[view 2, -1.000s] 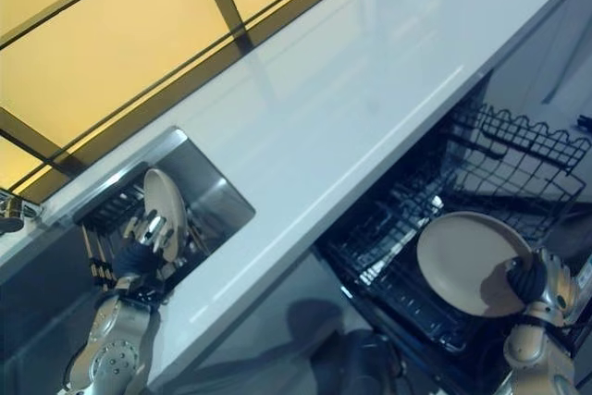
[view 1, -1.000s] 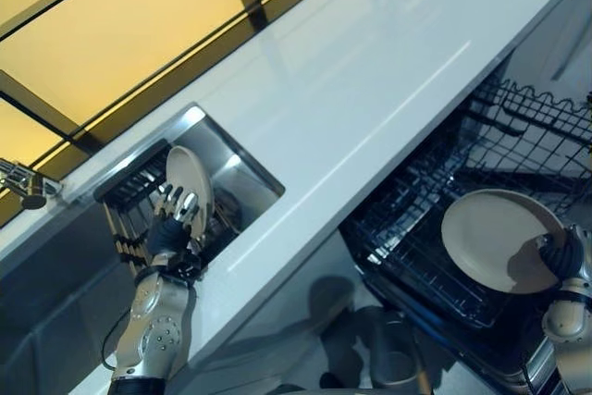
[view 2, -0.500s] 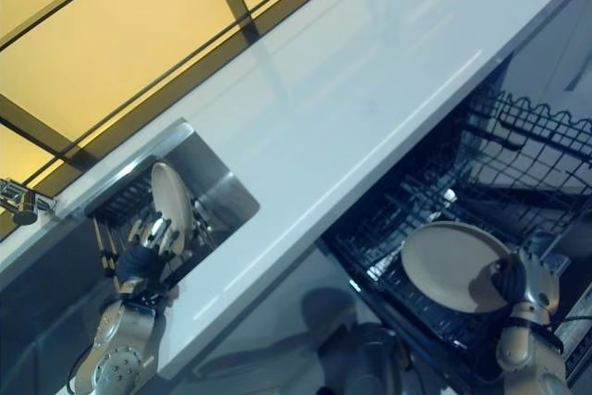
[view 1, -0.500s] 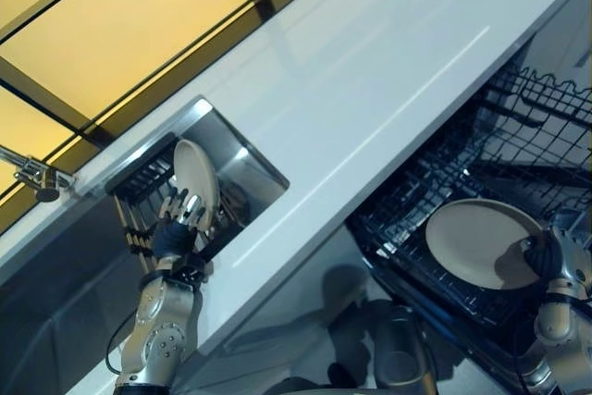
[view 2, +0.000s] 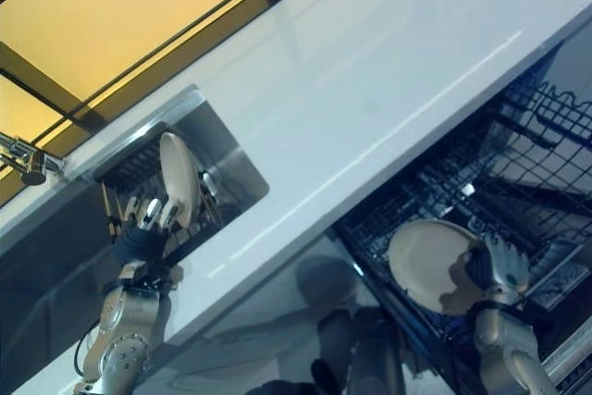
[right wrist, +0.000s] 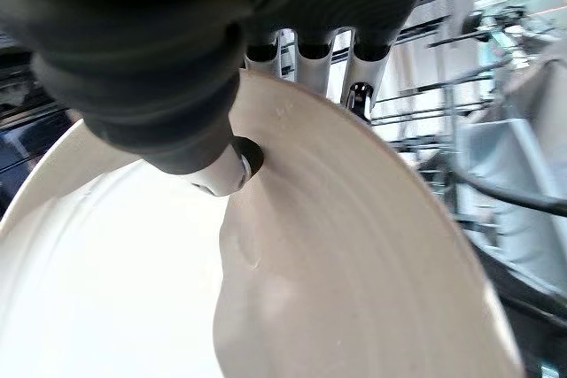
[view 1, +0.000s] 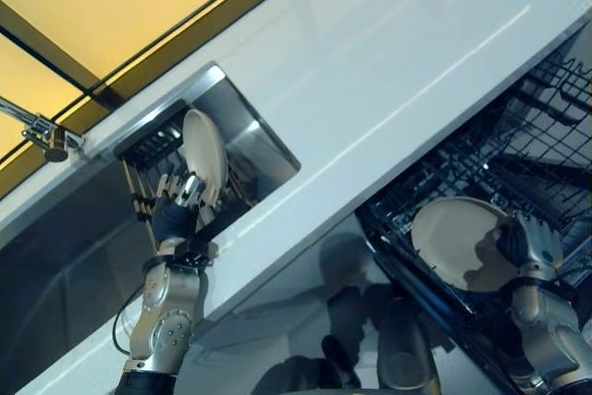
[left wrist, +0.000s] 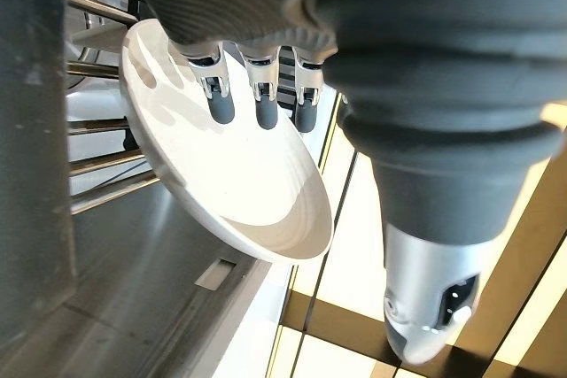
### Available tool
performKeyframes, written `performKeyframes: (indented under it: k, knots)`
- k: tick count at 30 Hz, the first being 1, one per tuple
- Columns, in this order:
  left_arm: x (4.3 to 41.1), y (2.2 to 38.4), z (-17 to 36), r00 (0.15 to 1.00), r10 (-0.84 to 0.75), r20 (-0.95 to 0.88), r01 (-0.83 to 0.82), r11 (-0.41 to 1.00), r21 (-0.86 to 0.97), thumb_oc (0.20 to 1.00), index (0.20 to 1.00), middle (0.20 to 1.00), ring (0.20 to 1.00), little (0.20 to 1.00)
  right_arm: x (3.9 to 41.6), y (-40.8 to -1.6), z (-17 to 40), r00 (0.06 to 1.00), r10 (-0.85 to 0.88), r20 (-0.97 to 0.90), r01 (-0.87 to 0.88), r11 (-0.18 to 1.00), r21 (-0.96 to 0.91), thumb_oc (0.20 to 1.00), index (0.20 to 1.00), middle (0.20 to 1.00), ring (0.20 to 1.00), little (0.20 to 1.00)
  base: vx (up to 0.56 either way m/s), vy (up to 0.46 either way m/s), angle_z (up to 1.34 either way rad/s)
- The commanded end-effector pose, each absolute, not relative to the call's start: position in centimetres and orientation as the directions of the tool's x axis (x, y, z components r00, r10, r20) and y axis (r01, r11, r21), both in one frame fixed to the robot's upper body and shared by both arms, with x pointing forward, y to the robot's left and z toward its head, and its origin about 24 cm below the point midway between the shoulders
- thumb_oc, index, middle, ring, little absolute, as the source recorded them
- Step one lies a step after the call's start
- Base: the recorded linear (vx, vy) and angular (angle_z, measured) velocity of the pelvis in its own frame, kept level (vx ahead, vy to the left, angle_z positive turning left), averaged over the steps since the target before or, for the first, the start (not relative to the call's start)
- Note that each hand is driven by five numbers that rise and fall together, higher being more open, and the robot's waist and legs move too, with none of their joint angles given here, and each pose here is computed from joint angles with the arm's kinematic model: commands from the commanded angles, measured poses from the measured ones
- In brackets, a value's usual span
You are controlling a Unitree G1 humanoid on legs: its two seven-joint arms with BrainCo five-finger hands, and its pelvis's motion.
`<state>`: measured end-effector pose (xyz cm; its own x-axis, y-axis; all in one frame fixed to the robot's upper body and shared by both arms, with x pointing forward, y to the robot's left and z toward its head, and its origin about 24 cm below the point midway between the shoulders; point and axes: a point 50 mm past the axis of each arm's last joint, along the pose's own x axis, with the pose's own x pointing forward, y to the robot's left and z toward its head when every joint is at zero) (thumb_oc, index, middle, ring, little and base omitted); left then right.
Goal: Pick up plates and place into dishwasher.
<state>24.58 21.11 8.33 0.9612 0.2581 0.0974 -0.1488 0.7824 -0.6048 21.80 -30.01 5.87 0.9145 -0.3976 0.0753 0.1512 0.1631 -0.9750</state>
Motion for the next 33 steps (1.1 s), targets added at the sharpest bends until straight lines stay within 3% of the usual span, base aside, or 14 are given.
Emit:
performKeyframes:
  k: [1,13,16,17,18,21,24,33]
  knots:
    - [24.6,21.1,8.3,0.963,0.250,0.096,-0.150,0.802,-0.578,1.000,1.000,1.000,1.000,1.000,21.1,-25.7,0.9,0.950,-0.238,-0.202,-0.142,0.250,-0.958,0.200,0.200,0.200,0.200,0.200,-0.04,-0.034,0.02]
    - [24.9,21.2,8.8,0.969,0.226,0.095,-0.143,0.837,-0.529,1.000,1.000,1.000,1.000,1.000,20.1,-22.0,-2.0,0.917,-0.108,-0.383,-0.326,0.347,-0.879,0.200,0.200,0.200,0.200,0.200,-0.01,-0.029,0.08]
    - [24.6,21.4,8.6,0.972,0.219,0.079,-0.147,0.841,-0.520,1.000,1.000,1.000,1.000,1.000,18.7,-20.8,-3.7,0.818,-0.012,-0.575,-0.509,0.452,-0.733,0.200,0.200,0.200,0.200,0.200,0.06,0.001,0.02]
    - [24.6,21.4,8.6,0.973,0.218,0.078,-0.147,0.842,-0.520,1.000,1.000,1.000,1.000,1.000,18.5,-20.7,-4.0,0.790,0.005,-0.613,-0.543,0.468,-0.697,0.445,0.445,0.445,0.445,0.445,0.05,-0.010,0.00]
    - [24.6,21.6,8.6,0.975,0.212,0.072,-0.146,0.846,-0.512,1.000,1.000,1.000,1.000,1.000,17.2,-19.7,-5.2,0.682,0.073,-0.728,-0.642,0.536,-0.548,1.000,1.000,1.000,1.000,1.000,0.03,-0.013,0.01]
    - [24.6,21.7,8.6,0.977,0.204,0.068,-0.145,0.860,-0.490,1.000,1.000,1.000,1.000,1.000,15.6,-17.8,-6.2,0.557,0.226,-0.799,-0.698,0.649,-0.303,1.000,1.000,1.000,1.000,1.000,0.05,-0.044,0.05]
    - [24.6,22.1,8.3,0.978,0.199,0.059,-0.148,0.868,-0.474,1.000,1.000,1.000,1.000,1.000,15.1,-16.8,-6.2,0.505,0.334,-0.796,-0.711,0.683,-0.164,1.000,1.000,1.000,1.000,1.000,0.02,-0.037,0.04]
    - [24.3,23.0,7.4,0.974,0.219,0.054,-0.169,0.866,-0.472,1.000,1.000,1.000,1.000,1.000,14.4,-16.6,-5.8,0.488,0.421,-0.765,-0.693,0.720,-0.046,1.000,1.000,1.000,1.000,1.000,-0.01,0.039,0.00]
